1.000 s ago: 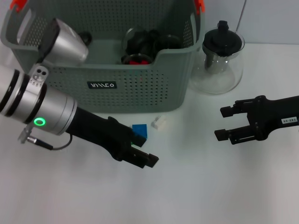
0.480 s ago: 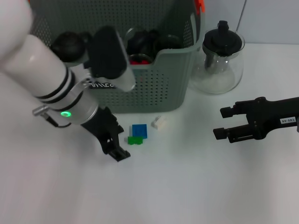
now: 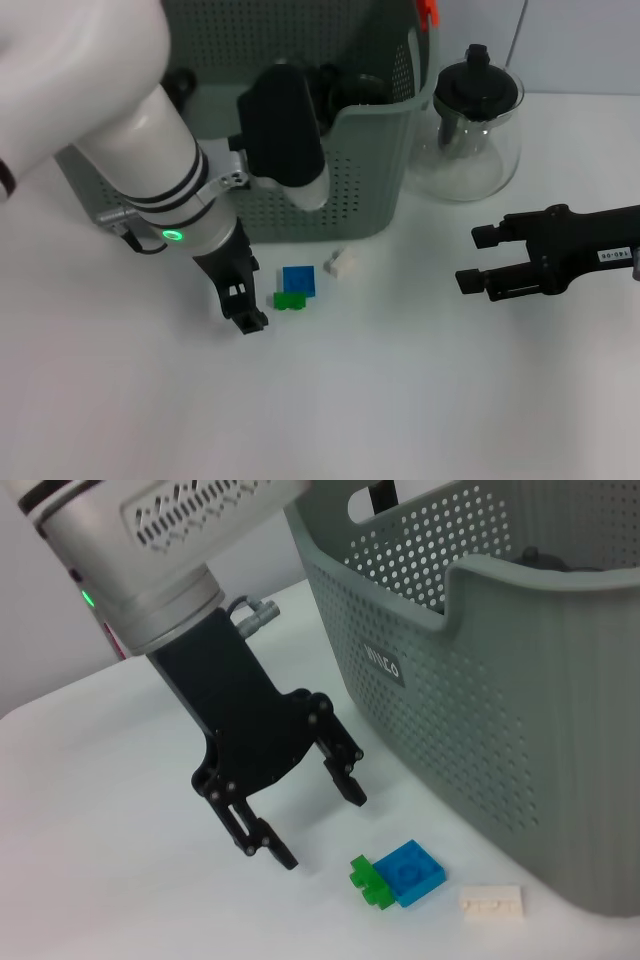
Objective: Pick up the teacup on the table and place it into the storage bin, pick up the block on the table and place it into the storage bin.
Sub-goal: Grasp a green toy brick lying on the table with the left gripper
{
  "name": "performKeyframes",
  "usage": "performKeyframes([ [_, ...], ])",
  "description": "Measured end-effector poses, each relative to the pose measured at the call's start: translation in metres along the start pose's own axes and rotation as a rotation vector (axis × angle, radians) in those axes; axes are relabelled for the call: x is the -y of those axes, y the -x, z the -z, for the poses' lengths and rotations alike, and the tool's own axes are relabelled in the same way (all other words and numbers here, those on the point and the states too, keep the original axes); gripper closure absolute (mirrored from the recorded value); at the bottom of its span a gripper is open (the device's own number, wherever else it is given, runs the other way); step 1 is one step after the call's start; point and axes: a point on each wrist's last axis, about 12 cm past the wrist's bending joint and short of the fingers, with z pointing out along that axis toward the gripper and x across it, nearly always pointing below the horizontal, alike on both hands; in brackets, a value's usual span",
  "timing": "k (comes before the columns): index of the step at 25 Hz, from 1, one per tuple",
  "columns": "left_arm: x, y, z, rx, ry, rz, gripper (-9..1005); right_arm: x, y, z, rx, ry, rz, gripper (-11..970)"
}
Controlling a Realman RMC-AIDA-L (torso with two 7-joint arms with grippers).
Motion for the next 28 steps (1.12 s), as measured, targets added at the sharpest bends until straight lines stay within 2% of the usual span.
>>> performKeyframes([
  [12, 0.005, 0.012, -0.009, -0.043, 0.015, -0.089, 289, 0.000, 0.002, -0.001, -0.001, 0.002, 0.006, 122],
  [28, 0.005, 0.019, -0.017, -0.069, 0.008, -0.080, 288, 0.000, -0.001, 0.001, 0.000, -0.002, -0.002, 121],
])
